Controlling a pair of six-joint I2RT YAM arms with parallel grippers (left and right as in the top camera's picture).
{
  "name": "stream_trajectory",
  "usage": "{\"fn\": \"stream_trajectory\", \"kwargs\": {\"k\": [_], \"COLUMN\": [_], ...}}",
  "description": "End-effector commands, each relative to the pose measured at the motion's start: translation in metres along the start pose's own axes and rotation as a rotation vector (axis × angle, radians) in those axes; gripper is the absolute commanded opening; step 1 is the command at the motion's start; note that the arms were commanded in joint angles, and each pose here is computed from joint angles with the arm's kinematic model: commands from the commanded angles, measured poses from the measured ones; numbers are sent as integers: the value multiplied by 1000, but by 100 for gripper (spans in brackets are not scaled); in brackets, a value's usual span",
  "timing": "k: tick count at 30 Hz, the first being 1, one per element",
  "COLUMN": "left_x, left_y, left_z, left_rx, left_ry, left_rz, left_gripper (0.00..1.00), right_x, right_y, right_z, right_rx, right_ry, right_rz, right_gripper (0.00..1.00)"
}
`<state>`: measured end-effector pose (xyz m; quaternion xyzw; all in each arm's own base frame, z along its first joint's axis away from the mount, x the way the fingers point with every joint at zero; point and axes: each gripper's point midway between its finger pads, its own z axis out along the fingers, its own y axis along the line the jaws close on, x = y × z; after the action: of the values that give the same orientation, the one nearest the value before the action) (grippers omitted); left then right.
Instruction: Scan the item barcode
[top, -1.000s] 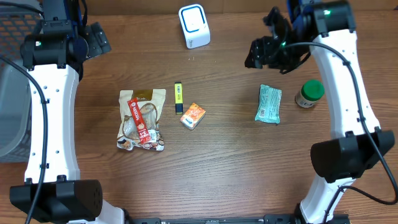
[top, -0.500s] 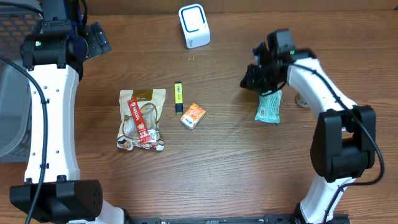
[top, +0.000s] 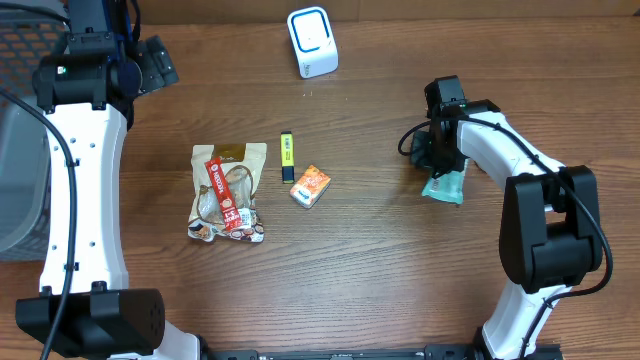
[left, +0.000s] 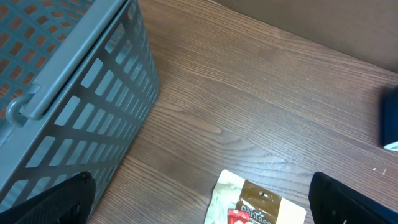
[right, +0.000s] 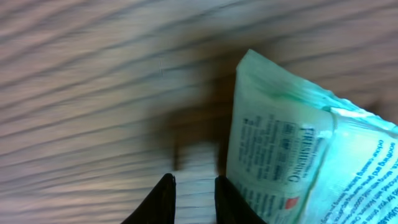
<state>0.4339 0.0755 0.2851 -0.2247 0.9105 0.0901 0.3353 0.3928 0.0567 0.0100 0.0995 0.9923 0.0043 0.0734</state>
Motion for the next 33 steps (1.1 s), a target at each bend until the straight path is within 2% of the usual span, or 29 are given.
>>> {"fn": "stream_trajectory", "kwargs": {"k": [1,12,17,23,24,25,26,27,30,33], "left_x": [-2,-2,-2,-2,-2,-2,-2,-2,-2,-2], "left_y": [1,1,1,1,1,1,1,1,1,1], "left_z": [2,2,2,2,2,2,2,2,2,2], "left_rx": [-12,-12,-12,-12,-12,-12,-12,-12,-12,-12], "left_ry": [-5,-5,-5,-5,-5,-5,-5,-5,-5,-5], "left_rz": [-14,-14,-14,-14,-14,-14,-14,-14,-14,-14], "left_gripper": [100,100,100,100,100,100,100,100,100,100], "right_x": [-8,-10,-9,-35,-38,-38,-39,-38,-27,-19], "right_y": [-29,-57,-35,5,18,31,44,58,96,101], "right_z": [-5,-13,-28,-98,-109,-116,-122,-126,-139,-136], "right_rx": [166,331,214,5,-69,-141,-219,-301,-536,-563], "right_ry": [-55,-81,-37,-82,-83,-78,-73,-61,8,62], "right_rz": [7,-1,1,7,4,0,-5,-13,-38,-7], "right_gripper": [23,25,25,37,50,75,93,100,100,100]}}
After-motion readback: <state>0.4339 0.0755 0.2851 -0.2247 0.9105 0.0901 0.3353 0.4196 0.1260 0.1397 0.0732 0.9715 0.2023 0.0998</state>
